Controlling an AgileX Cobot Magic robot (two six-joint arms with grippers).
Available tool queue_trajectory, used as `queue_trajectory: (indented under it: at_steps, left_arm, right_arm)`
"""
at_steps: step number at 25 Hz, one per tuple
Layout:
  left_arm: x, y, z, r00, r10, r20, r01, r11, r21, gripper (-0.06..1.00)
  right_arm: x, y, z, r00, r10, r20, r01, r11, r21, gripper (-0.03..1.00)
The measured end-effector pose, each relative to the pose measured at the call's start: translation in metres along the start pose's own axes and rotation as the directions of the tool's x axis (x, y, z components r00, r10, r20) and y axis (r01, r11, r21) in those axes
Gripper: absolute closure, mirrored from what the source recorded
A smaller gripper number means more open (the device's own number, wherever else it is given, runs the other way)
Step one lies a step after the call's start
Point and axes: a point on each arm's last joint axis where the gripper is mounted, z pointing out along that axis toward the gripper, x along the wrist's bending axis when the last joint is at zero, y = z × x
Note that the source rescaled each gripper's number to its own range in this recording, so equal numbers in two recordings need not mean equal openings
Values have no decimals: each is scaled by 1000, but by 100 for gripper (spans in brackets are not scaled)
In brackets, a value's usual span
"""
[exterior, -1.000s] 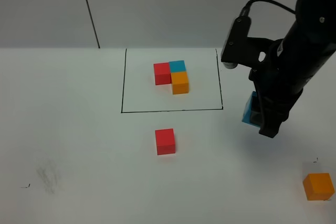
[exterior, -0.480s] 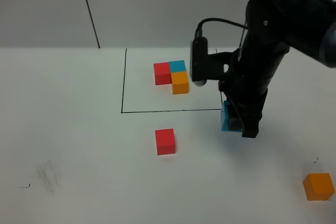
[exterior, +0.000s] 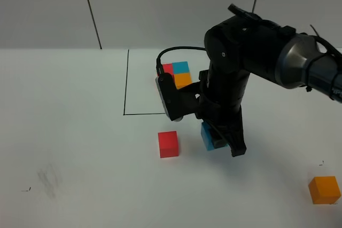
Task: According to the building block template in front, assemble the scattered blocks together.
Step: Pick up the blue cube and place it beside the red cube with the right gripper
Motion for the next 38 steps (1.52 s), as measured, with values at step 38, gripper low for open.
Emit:
queue_trajectory:
  at_steps: [38]
  left_arm:
    - [0, 0, 0, 1000, 0, 0, 0, 1000, 0, 40]
  right_arm:
    - [-46, 9, 56, 965, 263, 5, -263, 964, 26, 96]
